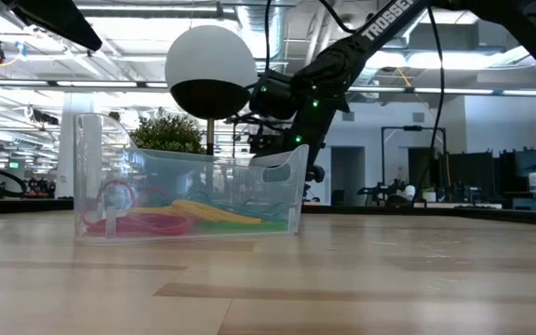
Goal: Pick and place items into bin
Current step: Put the blue rubber band into the transparent bin
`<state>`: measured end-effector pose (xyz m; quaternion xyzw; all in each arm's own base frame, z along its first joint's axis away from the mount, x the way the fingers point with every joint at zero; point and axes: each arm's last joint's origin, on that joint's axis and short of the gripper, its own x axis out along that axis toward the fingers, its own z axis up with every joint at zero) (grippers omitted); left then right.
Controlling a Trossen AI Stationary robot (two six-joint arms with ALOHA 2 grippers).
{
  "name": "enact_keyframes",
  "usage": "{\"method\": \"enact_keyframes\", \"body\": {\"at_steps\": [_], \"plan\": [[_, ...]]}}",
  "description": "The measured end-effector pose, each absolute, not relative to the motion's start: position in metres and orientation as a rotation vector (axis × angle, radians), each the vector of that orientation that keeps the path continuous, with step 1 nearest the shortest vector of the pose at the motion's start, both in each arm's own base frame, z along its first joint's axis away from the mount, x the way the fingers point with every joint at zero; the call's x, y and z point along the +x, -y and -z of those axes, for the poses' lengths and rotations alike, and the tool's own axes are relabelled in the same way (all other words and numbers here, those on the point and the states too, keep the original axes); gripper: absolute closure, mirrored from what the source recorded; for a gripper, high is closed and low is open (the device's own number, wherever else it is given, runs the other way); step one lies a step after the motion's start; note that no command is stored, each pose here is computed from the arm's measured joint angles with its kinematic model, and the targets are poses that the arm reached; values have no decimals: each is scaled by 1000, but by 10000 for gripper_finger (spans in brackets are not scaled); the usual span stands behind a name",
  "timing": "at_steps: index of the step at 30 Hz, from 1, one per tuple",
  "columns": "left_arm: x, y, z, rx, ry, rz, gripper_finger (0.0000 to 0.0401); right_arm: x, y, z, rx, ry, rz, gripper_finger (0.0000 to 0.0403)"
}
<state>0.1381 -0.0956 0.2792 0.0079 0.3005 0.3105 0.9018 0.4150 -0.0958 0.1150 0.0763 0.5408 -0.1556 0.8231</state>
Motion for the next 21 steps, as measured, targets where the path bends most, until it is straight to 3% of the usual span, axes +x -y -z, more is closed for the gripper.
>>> {"method": "enact_keyframes", "body": {"at_steps": [5,10,21], "plan": [[138,95,-279,16,-621,-643,324,417,83,-118,111,-1156,308,393],[138,96,-279,13,-626,-641,324,412,68,-138,128,-1155,252,397],[138,96,-279,11,-628,-640,324,382,14,-253,41,-927,156,401]]}}
